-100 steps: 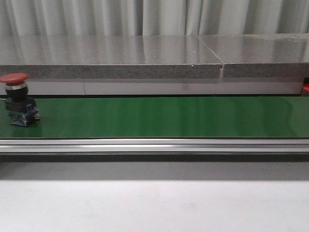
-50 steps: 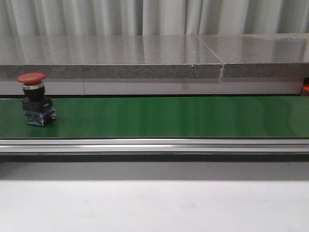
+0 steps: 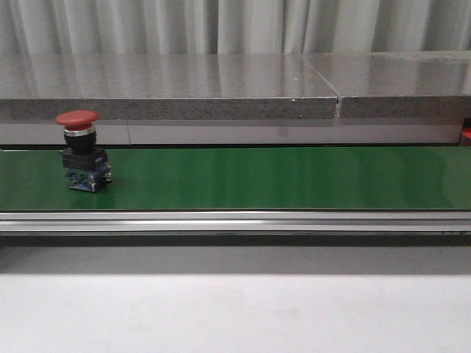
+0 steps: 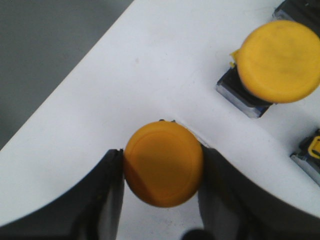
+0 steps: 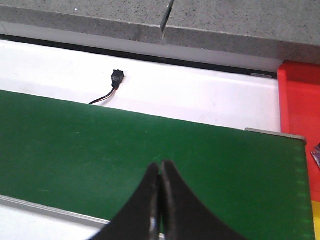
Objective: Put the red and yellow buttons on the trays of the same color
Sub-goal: 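Grasp a yellow-capped button from the table with the left gripper, then set the yellow button on the conveyor and open the left gripper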
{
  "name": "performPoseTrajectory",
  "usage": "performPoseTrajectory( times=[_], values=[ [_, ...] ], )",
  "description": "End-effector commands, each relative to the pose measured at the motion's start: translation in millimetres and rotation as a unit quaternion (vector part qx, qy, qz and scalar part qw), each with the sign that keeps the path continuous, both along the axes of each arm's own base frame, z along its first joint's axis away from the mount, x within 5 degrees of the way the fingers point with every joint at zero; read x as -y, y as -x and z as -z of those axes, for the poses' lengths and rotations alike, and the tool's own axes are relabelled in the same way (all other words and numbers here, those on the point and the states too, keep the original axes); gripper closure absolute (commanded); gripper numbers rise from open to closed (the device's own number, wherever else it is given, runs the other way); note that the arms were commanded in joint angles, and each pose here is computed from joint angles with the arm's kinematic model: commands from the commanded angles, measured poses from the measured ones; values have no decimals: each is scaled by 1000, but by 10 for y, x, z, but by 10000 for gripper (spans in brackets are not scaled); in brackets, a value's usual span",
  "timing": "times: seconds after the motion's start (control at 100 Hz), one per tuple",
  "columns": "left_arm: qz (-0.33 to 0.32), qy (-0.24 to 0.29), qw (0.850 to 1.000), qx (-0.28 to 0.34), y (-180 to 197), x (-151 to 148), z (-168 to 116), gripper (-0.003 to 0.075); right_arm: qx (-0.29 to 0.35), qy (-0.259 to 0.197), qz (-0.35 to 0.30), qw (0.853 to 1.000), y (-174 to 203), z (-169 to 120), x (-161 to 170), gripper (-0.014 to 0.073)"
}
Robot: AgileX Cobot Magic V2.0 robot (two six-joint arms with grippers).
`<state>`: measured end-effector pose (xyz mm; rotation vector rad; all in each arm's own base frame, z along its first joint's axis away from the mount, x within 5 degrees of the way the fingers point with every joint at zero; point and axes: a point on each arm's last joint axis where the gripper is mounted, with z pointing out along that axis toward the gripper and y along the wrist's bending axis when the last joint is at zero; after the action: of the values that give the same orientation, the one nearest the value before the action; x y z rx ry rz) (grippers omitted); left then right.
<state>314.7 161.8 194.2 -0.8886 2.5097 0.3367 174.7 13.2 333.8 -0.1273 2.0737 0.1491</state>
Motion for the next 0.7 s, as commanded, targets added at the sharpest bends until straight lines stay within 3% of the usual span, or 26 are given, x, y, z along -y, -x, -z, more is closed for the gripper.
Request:
performPoseTrajectory(
  times=[0.0, 0.03, 0.3, 0.53, 0.69],
  values=[
    [3, -17, 999, 43, -18, -6, -247, 702, 47, -1, 8, 999, 1, -149, 11, 662],
    [3, -18, 999, 46, -16, 2, -267, 742, 47, -1, 8, 999, 1, -149, 11, 662],
    [8, -41, 993, 114, 110, 123, -761, 739, 47, -1, 8, 999, 1, -149, 11, 662],
    [83, -72, 981, 157, 216, 550, -1215, 739, 47, -1, 8, 999, 1, -149, 11, 662],
    [151, -74, 973, 160, 204, 928, -1321, 739, 47, -1, 8, 999, 1, -149, 11, 662]
  ],
)
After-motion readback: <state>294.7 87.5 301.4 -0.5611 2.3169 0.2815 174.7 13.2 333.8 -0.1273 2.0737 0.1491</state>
